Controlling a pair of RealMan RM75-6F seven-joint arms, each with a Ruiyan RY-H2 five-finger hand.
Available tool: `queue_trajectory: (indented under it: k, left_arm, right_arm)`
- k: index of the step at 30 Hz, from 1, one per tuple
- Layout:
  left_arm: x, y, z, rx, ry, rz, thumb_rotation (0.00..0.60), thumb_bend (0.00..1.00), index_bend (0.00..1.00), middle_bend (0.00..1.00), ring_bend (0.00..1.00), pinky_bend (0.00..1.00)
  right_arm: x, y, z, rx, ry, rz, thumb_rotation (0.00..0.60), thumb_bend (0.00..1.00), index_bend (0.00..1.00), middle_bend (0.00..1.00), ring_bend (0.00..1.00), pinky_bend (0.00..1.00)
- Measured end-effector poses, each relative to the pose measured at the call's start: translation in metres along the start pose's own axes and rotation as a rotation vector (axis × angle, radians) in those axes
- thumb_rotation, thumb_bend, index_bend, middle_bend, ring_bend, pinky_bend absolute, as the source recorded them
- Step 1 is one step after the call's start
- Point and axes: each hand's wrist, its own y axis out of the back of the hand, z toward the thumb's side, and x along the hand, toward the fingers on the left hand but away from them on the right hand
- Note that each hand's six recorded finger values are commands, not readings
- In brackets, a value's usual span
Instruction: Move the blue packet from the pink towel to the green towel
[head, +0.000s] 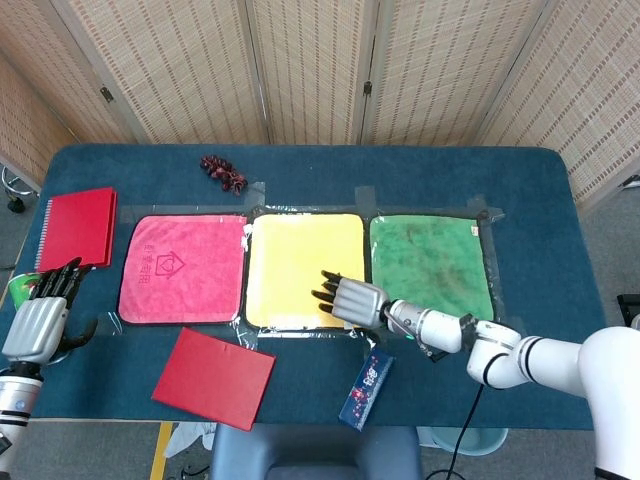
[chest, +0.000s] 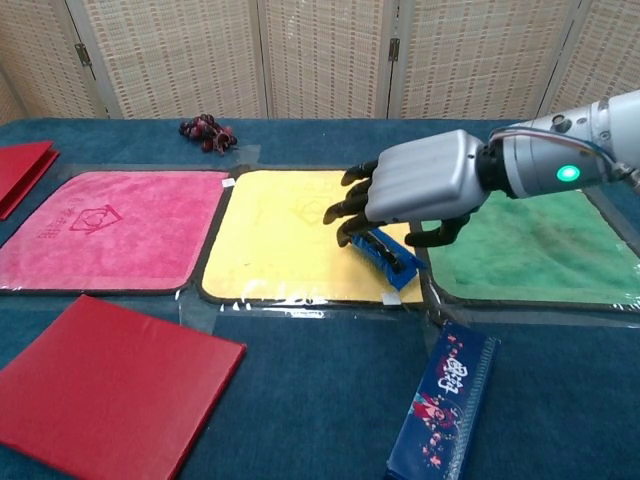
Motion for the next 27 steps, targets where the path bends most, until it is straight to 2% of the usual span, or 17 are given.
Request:
queue_trajectory:
  k: [5, 11, 15, 21, 27]
  left_arm:
    - [-0.002, 0.000, -0.003, -0.001, 0.006, 0.000, 0.600, 0.43, 0.00, 0.00, 0.00, 0.01]
    - [-0.001, -0.002, -0.002, -0.002, 0.004, -0.006, 0.600, 0.43, 0.00, 0.00, 0.00, 0.01]
    - [-0.001, -0.002, -0.001, -0.001, 0.002, -0.004, 0.600, 0.43, 0.00, 0.00, 0.00, 0.01]
    - [-0.001, -0.002, -0.001, -0.005, 0.005, -0.003, 0.600, 0.43, 0.00, 0.00, 0.00, 0.01]
    - [0.001, -0.004, 0.000, -0.007, 0.001, -0.005, 0.600, 0.43, 0.00, 0.00, 0.00, 0.01]
  right_arm:
    - [-0.012, -0.008, 0.005, 0.017, 0.003, 0.035, 0.600, 0.58, 0.13, 0.06, 0.10, 0.00]
    - [-0.010, -0.019, 0.001, 0.025, -0.007, 0.066, 0.600, 0.58, 0.13, 0.08, 0.09, 0.00]
    - [-0.008, -0.024, 0.001, 0.029, -0.008, 0.078, 0.600, 0.58, 0.16, 0.10, 0.08, 0.00]
    - [0.002, -0.034, -0.008, 0.058, -0.023, 0.107, 0.600, 0.59, 0.22, 0.14, 0.08, 0.00]
    - [0.025, -0.044, -0.024, 0.072, -0.061, 0.134, 0.600, 0.59, 0.25, 0.15, 0.08, 0.00]
